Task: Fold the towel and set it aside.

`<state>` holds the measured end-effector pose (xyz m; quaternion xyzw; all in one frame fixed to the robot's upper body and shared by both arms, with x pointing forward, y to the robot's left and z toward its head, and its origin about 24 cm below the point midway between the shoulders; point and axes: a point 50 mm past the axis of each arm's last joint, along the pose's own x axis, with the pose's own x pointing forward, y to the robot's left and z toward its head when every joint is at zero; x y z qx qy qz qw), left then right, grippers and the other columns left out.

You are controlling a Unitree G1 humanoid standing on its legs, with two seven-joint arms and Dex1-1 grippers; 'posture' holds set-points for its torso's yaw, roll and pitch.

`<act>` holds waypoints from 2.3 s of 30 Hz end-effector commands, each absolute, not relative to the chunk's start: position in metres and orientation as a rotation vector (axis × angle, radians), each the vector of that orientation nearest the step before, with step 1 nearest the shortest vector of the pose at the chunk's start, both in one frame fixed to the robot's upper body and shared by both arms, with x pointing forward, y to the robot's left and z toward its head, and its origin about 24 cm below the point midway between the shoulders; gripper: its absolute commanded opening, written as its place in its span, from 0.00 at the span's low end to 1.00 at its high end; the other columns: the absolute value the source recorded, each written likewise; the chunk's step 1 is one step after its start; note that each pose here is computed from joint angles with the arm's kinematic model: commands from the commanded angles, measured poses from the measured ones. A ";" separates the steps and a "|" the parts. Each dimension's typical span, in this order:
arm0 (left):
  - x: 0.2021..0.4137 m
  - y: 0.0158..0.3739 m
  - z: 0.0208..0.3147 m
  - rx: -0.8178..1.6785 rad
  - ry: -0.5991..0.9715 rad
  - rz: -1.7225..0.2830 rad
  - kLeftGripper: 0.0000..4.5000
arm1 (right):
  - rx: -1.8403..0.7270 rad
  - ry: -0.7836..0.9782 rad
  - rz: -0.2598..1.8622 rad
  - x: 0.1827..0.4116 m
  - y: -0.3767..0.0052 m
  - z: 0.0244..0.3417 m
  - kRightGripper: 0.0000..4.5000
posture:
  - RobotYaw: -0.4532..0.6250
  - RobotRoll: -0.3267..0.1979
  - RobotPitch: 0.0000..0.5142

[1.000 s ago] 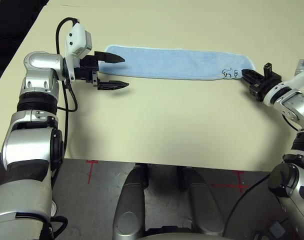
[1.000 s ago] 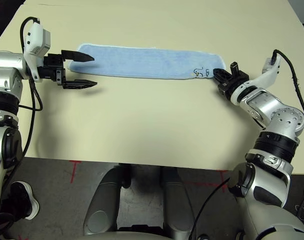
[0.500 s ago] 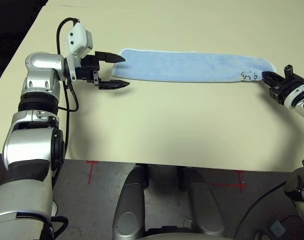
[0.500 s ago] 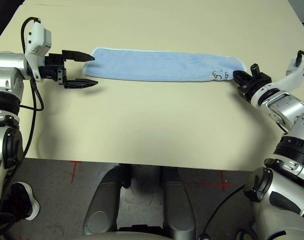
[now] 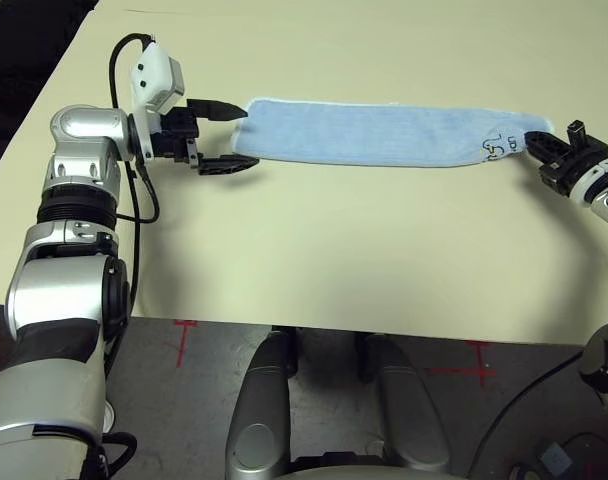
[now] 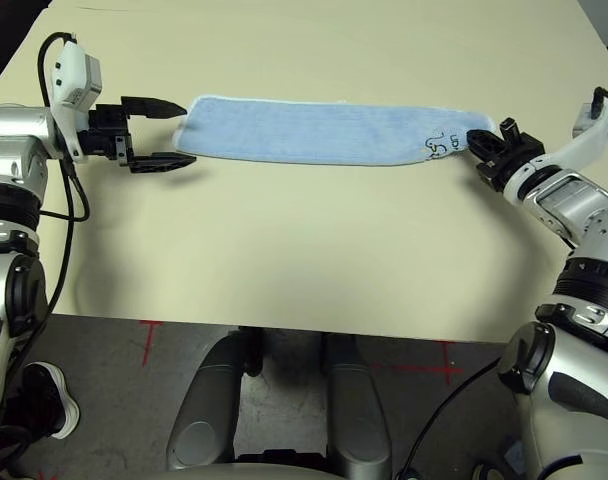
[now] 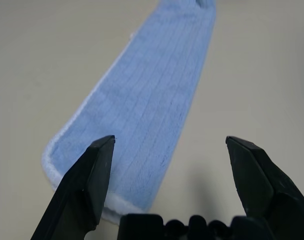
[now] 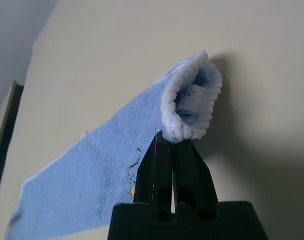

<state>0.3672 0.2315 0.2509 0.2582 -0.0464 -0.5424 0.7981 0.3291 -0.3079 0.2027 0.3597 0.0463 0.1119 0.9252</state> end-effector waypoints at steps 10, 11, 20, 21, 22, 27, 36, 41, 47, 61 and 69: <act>0.368 0.230 0.251 0.517 -0.122 -1.166 1.00 | 0.413 -0.064 0.472 0.316 -0.298 0.224 0.01 | 0.45 0.62 0.59; 0.368 0.230 0.251 0.517 -0.121 -1.168 1.00 | 0.393 -0.071 0.494 0.317 -0.295 0.226 0.01 | 0.44 0.62 0.58; 0.369 0.227 0.251 0.519 -0.118 -1.181 1.00 | 0.131 0.005 0.632 0.335 -0.249 0.242 0.01 | 0.45 0.62 0.57; 0.369 0.227 0.250 0.521 -0.117 -1.182 1.00 | 0.108 0.028 0.642 0.338 -0.243 0.241 0.01 | 0.45 0.62 0.56; 0.368 0.227 0.250 0.524 -0.115 -1.183 1.00 | 0.095 0.041 0.659 0.340 -0.236 0.241 0.01 | 0.45 0.62 0.56; 0.367 0.227 0.249 0.536 -0.110 -1.187 1.00 | 0.063 0.089 0.706 0.347 -0.208 0.238 0.01 | 0.47 0.62 0.55; 0.366 0.229 0.249 0.553 -0.100 -1.185 1.00 | 0.060 0.185 0.733 0.354 -0.170 0.230 0.01 | 0.47 0.62 0.55; 0.367 0.227 0.249 0.554 -0.103 -1.191 1.00 | 0.047 0.231 0.705 0.360 -0.160 0.217 0.01 | 0.48 0.62 0.55; 0.365 0.229 0.250 0.559 -0.100 -1.193 1.00 | -0.011 0.252 0.699 0.362 -0.158 0.212 0.12 | 0.49 0.62 0.55; 0.367 0.224 0.249 0.557 -0.099 -1.199 1.00 | -0.473 0.095 1.044 0.351 -0.156 0.209 0.99 | 0.47 0.62 0.55; 0.367 0.224 0.249 0.560 -0.095 -1.199 1.00 | -0.493 0.149 1.115 0.351 -0.152 0.203 0.99 | 0.47 0.62 0.55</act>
